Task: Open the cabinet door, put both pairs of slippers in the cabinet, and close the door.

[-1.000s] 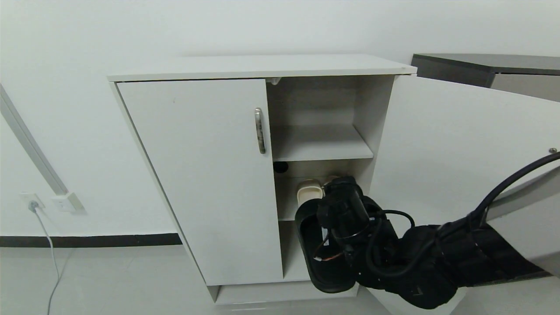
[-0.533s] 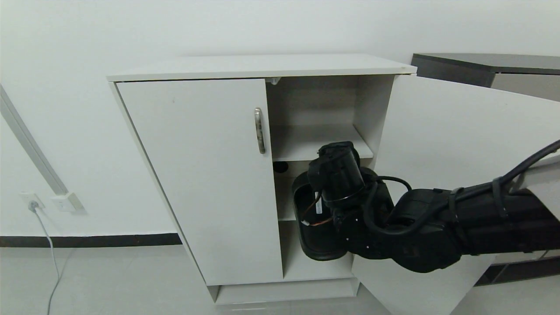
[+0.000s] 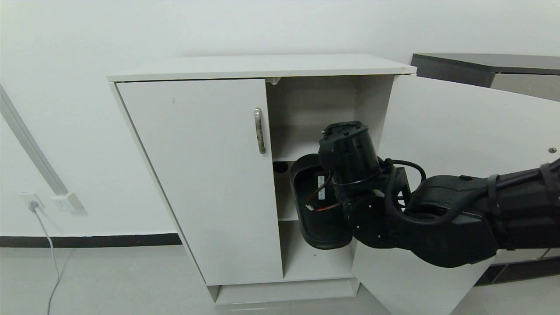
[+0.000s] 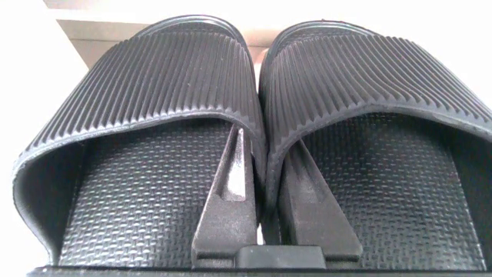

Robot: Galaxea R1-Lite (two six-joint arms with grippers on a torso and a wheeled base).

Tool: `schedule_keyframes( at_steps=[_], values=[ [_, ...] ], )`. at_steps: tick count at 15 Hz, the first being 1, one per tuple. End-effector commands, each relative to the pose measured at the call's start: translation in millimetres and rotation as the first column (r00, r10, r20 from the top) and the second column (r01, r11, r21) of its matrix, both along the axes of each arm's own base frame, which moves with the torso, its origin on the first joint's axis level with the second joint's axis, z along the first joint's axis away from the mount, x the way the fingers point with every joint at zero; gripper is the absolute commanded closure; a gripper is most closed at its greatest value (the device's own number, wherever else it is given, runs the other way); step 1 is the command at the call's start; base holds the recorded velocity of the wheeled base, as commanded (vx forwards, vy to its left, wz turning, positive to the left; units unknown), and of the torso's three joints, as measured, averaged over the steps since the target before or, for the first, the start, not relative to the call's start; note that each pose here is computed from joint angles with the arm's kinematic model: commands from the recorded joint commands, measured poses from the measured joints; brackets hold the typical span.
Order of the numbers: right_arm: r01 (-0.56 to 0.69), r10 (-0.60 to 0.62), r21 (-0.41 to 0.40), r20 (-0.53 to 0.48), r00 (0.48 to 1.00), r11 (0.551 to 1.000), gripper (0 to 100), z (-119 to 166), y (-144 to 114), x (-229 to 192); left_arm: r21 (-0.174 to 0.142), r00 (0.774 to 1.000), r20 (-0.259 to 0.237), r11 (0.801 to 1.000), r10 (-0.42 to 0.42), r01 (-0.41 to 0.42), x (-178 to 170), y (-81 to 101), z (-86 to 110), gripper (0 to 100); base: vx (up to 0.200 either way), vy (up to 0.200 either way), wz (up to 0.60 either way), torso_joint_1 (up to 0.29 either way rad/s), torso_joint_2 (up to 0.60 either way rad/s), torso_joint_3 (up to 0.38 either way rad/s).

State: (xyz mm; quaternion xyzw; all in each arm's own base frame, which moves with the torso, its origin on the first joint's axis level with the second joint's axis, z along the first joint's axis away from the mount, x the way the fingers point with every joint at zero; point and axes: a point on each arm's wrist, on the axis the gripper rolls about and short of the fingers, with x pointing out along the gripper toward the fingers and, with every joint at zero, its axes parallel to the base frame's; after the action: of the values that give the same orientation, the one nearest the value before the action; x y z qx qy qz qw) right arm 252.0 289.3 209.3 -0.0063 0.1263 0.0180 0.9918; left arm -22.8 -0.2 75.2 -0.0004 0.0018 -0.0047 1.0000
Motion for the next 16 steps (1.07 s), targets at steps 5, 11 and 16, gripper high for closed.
schedule_keyframes(
  at_steps=[5,11,16],
  values=[
    [0.000,0.000,0.006,0.004,1.000,1.000,100,3.4,-3.9,-3.2,0.002,1.000,0.001,1.000,-0.001,0.001,0.0,0.0,0.0,100,0.000,0.000,0.00,0.000,0.00,0.000],
    [0.000,0.000,0.008,0.007,1.000,1.000,100,4.3,-7.7,-6.2,0.004,1.000,-0.001,1.000,-0.001,0.001,0.1,0.0,0.0,100,0.100,0.000,0.00,0.000,0.00,0.002],
    [-0.002,0.002,0.006,0.005,1.000,1.000,100,3.5,-7.5,-6.8,0.004,1.000,0.001,1.000,-0.001,0.001,0.0,0.0,0.0,100,0.200,0.000,0.00,0.005,0.00,-0.001]
  ],
)
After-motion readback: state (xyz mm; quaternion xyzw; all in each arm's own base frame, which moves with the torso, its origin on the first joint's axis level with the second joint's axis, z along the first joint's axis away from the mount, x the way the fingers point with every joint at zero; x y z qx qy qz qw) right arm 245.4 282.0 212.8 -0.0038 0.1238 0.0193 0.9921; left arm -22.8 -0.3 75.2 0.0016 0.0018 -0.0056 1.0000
